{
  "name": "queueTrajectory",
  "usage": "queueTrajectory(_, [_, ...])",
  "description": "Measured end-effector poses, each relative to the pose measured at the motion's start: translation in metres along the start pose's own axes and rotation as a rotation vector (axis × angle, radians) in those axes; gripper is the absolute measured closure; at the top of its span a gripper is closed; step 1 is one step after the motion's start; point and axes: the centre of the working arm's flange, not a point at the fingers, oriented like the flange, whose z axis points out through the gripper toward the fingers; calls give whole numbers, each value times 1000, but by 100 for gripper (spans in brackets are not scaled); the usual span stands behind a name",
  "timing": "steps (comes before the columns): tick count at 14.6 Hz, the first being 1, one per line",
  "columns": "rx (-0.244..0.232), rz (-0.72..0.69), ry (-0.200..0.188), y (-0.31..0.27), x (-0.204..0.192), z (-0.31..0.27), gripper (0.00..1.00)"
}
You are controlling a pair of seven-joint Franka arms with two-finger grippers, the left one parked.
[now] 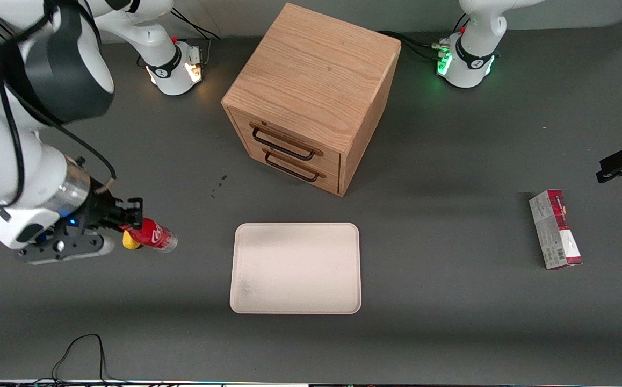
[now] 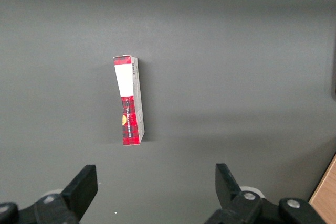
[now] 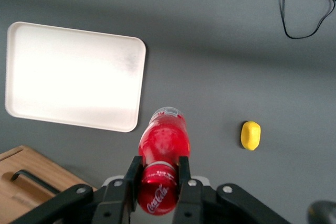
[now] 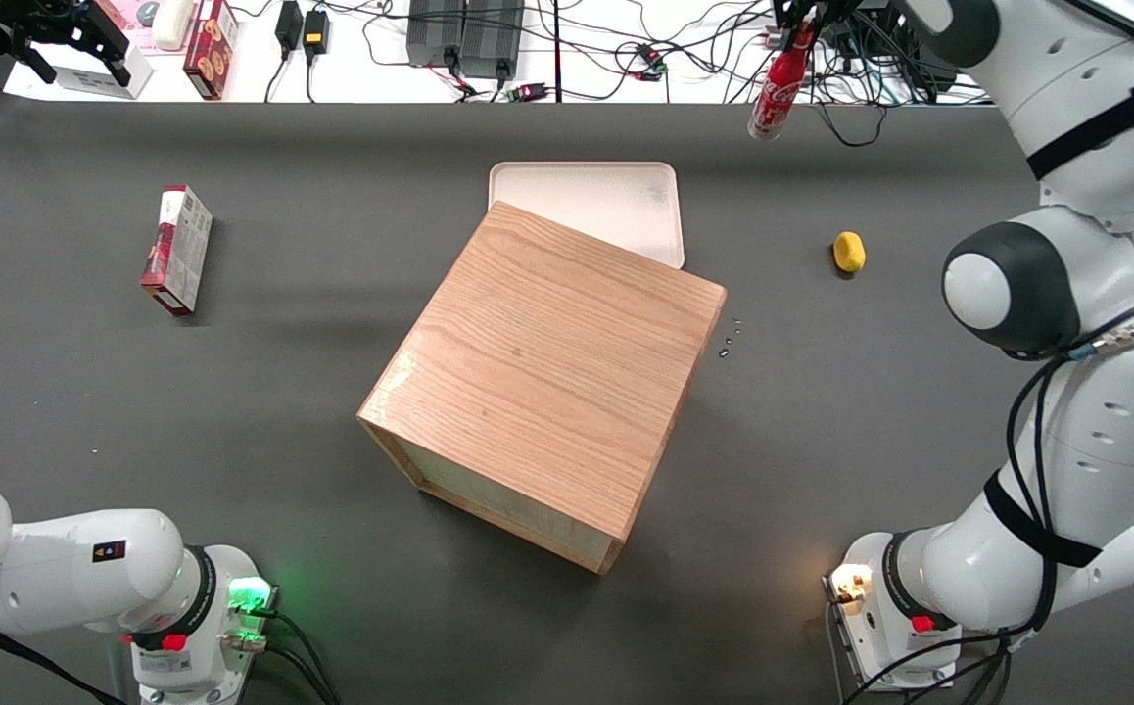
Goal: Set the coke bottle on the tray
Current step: 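Lift the held bottle and carry it over the cream tray's corner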
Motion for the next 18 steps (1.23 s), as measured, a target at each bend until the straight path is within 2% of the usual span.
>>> queueTrajectory(4, [35, -80, 17, -51, -12, -11, 69])
queueTrajectory(11, [27, -117, 66, -127, -13, 8, 69])
queueTrajectory(14, [28, -107, 81, -129, 14, 57, 69])
queueTrajectory(18, [23, -86, 64, -124, 51, 155, 69])
